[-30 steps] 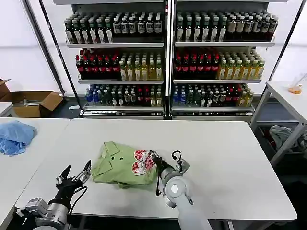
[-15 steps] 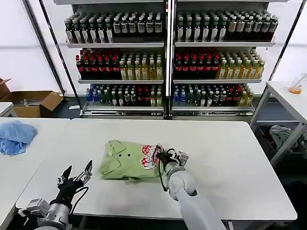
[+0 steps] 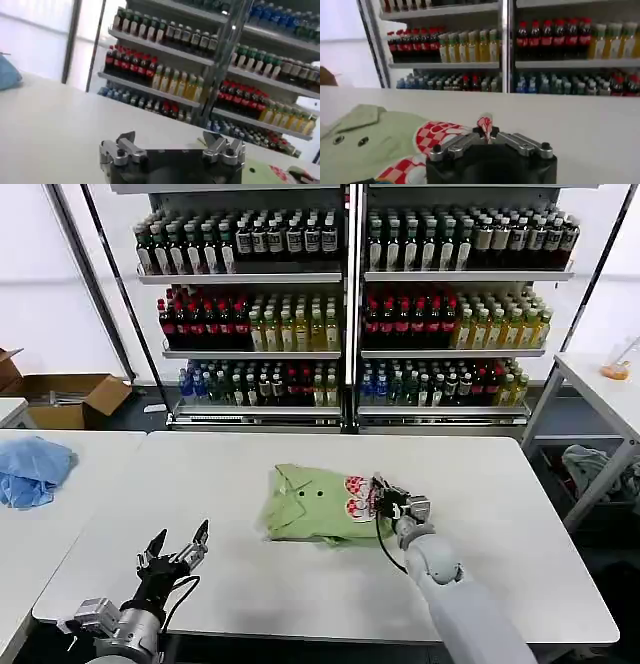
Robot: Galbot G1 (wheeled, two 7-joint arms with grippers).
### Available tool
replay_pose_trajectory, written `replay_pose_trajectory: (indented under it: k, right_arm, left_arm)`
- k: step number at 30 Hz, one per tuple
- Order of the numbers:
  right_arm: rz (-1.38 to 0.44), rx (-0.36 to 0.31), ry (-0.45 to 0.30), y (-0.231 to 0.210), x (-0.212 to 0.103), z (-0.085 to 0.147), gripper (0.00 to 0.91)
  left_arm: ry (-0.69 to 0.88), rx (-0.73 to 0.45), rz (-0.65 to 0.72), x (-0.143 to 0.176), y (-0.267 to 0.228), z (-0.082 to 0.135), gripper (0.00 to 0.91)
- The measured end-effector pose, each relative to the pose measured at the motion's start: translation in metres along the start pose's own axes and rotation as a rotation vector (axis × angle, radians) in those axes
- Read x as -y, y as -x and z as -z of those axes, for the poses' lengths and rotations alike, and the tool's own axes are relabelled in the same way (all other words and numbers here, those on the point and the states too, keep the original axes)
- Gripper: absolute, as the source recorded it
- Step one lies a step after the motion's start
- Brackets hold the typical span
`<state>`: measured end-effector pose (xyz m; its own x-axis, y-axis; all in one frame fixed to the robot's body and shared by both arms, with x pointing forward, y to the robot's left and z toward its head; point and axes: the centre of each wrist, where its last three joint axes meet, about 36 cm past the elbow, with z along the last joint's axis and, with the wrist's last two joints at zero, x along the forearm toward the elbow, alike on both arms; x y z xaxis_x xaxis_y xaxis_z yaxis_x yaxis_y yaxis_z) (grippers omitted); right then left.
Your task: Fold and organize the clothes.
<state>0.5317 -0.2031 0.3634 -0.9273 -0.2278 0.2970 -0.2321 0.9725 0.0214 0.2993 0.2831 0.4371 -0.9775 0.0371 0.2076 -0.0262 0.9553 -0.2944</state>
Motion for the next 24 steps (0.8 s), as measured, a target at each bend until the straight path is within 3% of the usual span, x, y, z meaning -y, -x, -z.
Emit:
replay_pose_trajectory:
  k: [8,15,24]
  right_arm:
    - [-0.043,0.065,-0.128,-0.006,0.031,0.002,0.907]
    - [-0.120,0.184,-0.200,-0.040,0.044,-0.003,0.907]
    - [-0.197,0.270,-0.186,-0.104,0.045,-0.020,0.907]
  left_arm:
    - [0.018,0.006,-0.020,0.007,0.003,-0.003,0.907]
    - [0.068,0.028,-0.030,0.013,0.002,-0.006,0.907]
    - [0.128,0.068,-0.044,0.024,-0.004,-0.011,0.907]
